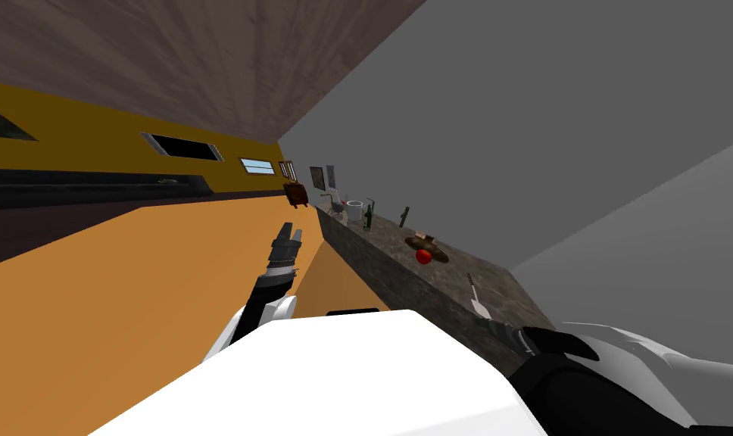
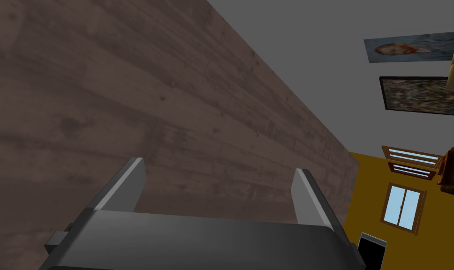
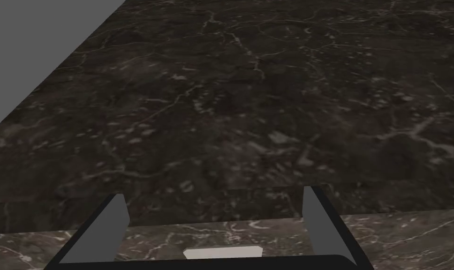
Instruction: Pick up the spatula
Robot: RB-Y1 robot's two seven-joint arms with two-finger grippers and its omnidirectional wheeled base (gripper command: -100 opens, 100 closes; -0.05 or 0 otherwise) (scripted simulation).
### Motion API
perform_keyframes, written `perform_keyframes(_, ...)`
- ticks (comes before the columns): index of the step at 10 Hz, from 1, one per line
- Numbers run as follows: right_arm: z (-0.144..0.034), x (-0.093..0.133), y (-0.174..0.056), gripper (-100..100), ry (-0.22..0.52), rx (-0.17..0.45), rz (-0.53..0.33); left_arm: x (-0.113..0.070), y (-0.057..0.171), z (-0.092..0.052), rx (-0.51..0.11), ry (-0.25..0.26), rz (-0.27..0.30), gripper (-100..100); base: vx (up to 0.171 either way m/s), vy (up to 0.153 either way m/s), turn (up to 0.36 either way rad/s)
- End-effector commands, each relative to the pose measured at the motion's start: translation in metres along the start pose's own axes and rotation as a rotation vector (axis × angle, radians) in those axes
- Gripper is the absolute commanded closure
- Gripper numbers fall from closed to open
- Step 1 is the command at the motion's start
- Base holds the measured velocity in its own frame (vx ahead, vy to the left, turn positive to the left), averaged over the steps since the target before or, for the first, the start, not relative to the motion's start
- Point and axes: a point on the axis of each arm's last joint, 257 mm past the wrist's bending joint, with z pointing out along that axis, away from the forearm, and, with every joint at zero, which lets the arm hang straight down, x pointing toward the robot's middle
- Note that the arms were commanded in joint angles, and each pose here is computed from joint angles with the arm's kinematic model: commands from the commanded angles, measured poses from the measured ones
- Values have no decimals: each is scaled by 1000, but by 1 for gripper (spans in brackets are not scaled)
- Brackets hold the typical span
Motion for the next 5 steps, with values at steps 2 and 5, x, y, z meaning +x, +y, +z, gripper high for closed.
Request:
perform_keyframes(2, -5, -16, -10, -100, -23, 29, 28, 0, 0, 0, 0, 0, 0, 0, 103, -164, 187)
perform_keyframes(5, -5, -16, -10, -100, -23, 29, 28, 0, 0, 0, 0, 0, 0, 0, 63, -86, 25)
